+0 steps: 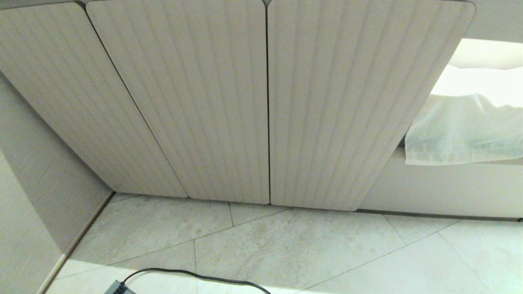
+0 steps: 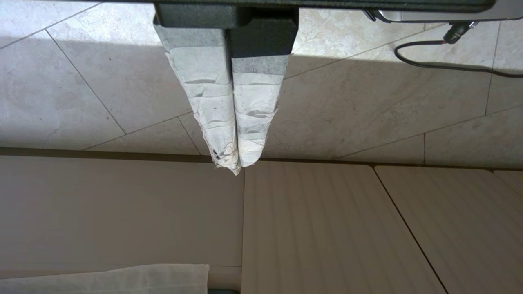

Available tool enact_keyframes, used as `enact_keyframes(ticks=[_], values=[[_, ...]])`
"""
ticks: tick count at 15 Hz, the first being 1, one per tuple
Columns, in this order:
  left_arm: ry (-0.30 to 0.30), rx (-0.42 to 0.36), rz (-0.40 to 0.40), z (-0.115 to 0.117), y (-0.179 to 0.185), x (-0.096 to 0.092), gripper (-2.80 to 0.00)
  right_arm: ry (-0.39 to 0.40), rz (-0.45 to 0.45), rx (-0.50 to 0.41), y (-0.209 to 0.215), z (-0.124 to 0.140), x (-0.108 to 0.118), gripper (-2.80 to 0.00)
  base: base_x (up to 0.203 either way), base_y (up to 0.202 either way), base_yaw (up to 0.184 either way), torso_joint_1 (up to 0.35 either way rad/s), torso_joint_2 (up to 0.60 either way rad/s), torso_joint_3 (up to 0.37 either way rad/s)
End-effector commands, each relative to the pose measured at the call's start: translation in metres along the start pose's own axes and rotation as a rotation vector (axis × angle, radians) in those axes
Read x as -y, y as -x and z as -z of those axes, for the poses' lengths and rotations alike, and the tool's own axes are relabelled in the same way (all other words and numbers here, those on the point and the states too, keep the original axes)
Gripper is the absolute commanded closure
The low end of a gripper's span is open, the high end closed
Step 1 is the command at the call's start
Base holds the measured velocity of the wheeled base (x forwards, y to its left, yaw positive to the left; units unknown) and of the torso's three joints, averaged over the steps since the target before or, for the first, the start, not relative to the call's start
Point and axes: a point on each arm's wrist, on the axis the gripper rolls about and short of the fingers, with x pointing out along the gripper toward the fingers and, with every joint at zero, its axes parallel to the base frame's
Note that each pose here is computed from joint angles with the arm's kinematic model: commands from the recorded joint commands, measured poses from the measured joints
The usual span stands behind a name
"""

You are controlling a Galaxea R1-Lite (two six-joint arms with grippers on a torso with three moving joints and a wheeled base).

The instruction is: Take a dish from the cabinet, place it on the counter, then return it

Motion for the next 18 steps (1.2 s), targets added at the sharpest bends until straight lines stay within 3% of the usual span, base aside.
enact_keyframes(ticks=[1, 18], values=[[0.001, 0.002, 0.000, -0.0002, 0.0001, 0.0000, 0.00, 0.000, 0.000, -0.001, -0.0001, 0.0000, 0.0000, 0.00, 0.000, 0.000, 0.000, 0.000, 0.00, 0.000], [0.001, 0.002, 0.000, -0.0002, 0.0001, 0.0000, 0.00, -0.013, -0.002, -0.001, -0.0001, 0.0000, 0.0000, 0.00, 0.000, 0.000, 0.000, 0.000, 0.00, 0.000]])
